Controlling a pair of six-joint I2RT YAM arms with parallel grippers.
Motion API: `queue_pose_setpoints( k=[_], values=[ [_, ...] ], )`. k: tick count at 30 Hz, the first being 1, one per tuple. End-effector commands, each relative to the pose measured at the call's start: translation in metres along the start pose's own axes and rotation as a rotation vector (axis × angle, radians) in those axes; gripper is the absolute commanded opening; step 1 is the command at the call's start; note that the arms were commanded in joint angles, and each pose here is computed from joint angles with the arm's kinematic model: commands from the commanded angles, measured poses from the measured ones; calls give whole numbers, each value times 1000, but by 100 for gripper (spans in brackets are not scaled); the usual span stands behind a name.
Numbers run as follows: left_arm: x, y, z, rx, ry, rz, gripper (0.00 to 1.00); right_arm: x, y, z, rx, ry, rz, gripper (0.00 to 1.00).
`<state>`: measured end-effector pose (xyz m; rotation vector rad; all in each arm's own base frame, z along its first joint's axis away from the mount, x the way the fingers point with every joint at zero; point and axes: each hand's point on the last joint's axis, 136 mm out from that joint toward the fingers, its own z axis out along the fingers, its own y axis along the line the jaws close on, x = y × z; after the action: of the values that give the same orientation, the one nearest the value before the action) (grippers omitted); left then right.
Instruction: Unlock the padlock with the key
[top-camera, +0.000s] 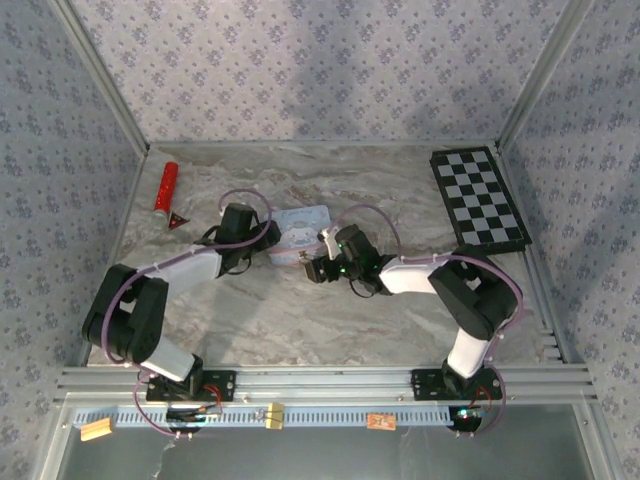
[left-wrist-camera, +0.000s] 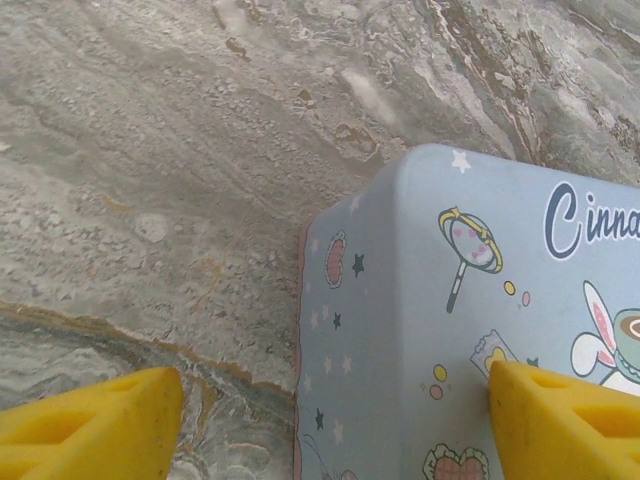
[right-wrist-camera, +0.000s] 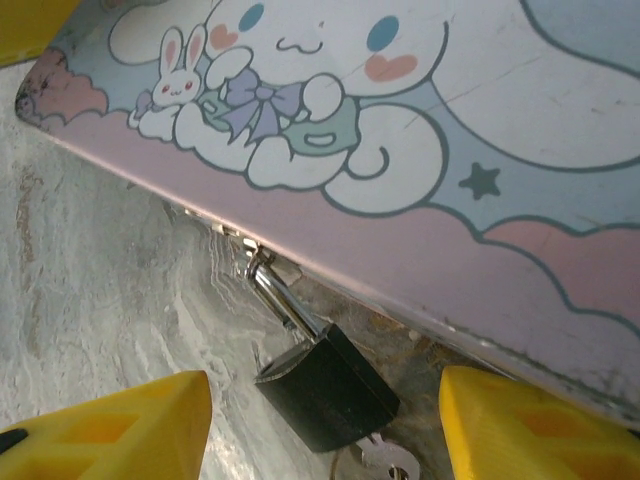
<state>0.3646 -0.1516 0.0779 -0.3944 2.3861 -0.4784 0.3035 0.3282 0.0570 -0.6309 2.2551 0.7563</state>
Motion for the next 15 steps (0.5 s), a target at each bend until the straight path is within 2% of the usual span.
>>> queue_pose_setpoints(
  k=[1, 5, 9, 15],
  values=[
    [47, 55, -1, -199, 118, -4, 78, -6, -6, 10, 61, -19, 73, 63],
    [50, 57, -4, -221, 84, -12, 78, -1, -2, 20, 37, 5, 155, 62],
    [52, 58, -7, -229, 52, -32, 77, 7, -5, 22, 85, 32, 233, 59],
    [53, 63, -11, -247, 30, -41, 78, 8, -4, 19, 66, 11, 335, 49]
  ],
)
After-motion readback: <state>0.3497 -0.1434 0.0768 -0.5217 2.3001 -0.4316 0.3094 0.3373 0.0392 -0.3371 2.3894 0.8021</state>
